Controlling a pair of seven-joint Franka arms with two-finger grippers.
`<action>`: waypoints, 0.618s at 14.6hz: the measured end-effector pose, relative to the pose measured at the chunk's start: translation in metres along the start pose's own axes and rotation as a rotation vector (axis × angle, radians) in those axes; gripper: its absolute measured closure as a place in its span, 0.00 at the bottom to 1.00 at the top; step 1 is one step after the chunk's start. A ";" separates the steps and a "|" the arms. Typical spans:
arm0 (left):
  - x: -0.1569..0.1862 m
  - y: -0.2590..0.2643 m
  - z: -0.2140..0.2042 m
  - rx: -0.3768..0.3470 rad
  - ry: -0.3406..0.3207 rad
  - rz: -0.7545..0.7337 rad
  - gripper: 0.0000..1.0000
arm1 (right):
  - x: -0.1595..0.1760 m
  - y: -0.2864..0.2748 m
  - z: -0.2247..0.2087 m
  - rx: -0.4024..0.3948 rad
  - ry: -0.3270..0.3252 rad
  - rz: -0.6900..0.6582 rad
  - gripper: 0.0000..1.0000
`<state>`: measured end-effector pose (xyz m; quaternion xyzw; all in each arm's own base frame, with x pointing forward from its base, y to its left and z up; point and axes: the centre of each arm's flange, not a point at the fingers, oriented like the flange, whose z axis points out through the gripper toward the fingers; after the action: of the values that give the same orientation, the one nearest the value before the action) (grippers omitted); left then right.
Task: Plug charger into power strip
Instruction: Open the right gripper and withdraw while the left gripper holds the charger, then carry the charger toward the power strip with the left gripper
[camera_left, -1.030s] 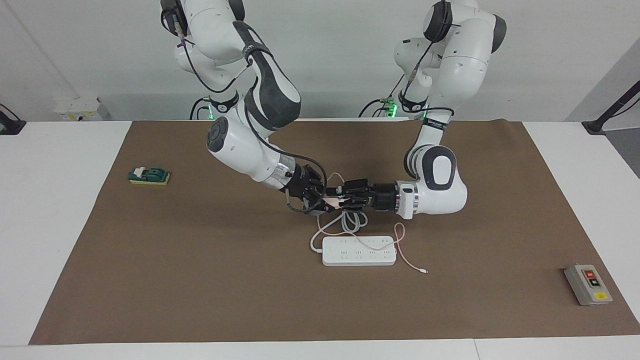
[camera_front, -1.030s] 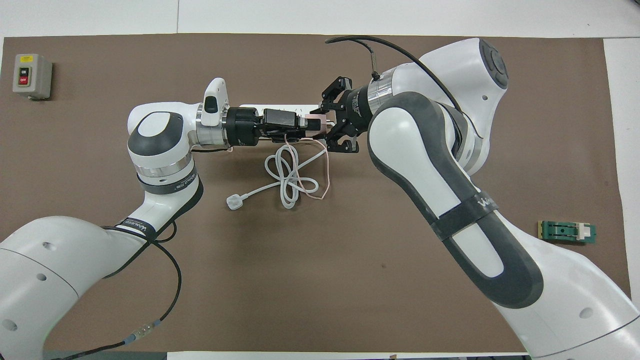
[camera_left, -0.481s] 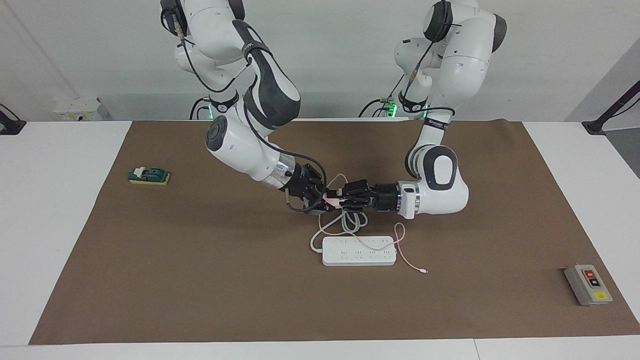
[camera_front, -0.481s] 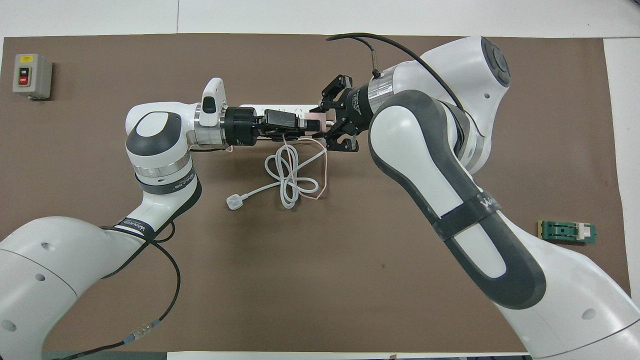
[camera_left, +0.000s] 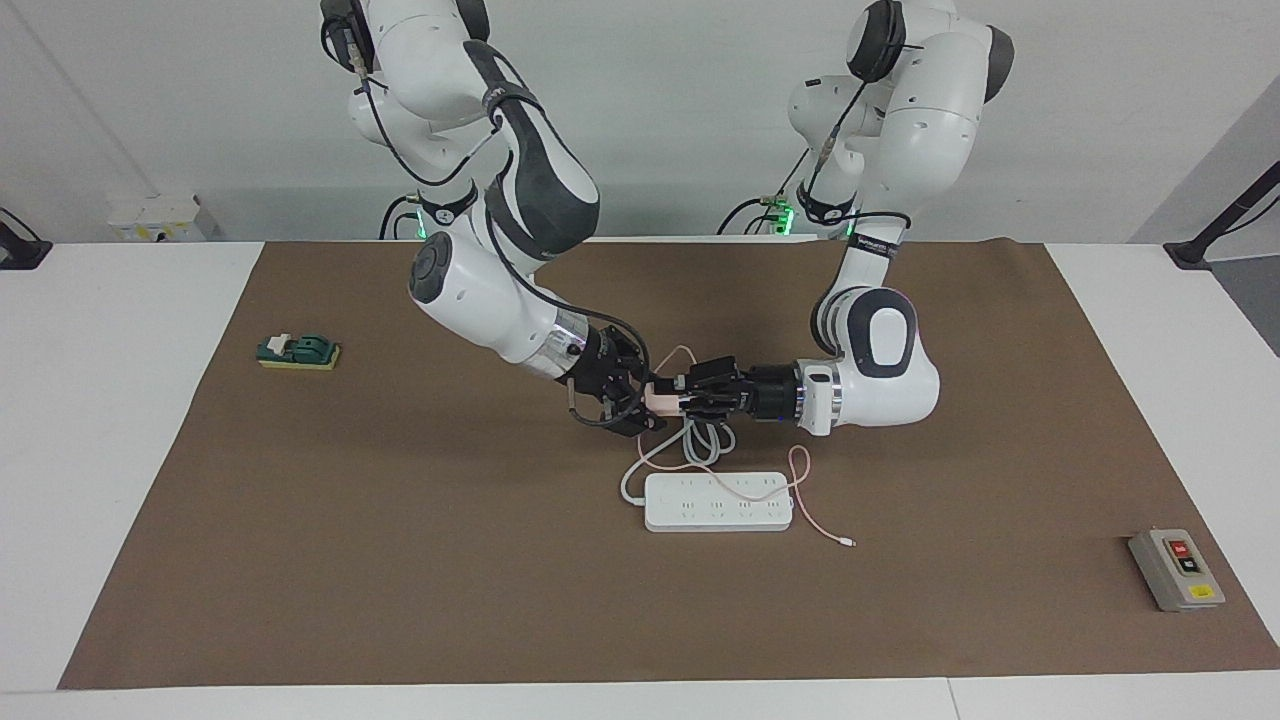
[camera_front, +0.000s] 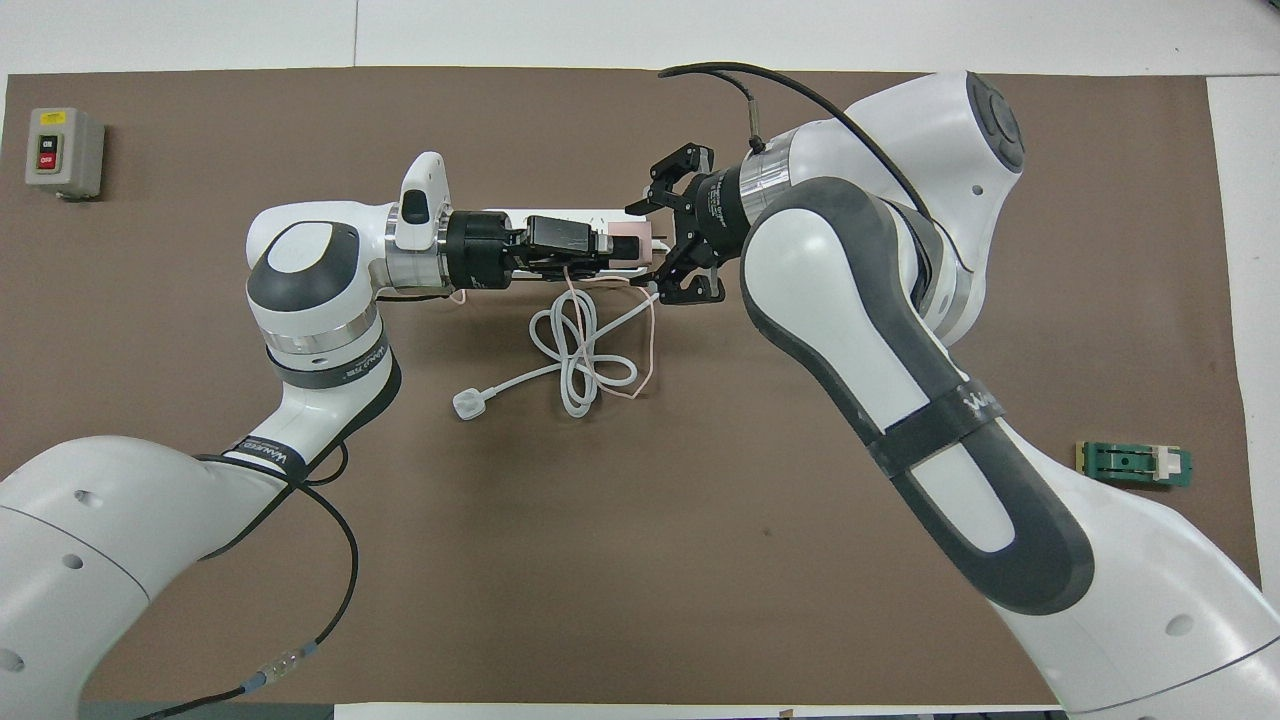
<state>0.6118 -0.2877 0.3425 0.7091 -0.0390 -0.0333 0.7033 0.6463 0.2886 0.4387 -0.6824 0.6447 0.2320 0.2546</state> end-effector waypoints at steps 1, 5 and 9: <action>0.000 0.004 -0.001 0.002 0.000 0.004 0.70 | 0.000 -0.001 -0.001 0.002 0.000 0.000 0.07; 0.000 0.030 -0.016 0.090 -0.037 0.071 0.70 | 0.002 -0.007 -0.013 0.022 -0.003 0.003 0.00; 0.003 0.074 -0.072 0.267 -0.060 0.194 0.70 | 0.025 -0.026 -0.067 0.068 -0.011 0.030 0.00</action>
<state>0.6216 -0.2172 0.4169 0.7878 -0.1326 0.0190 0.6011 0.6730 0.2270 0.4749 -0.6623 0.6610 0.2175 0.2777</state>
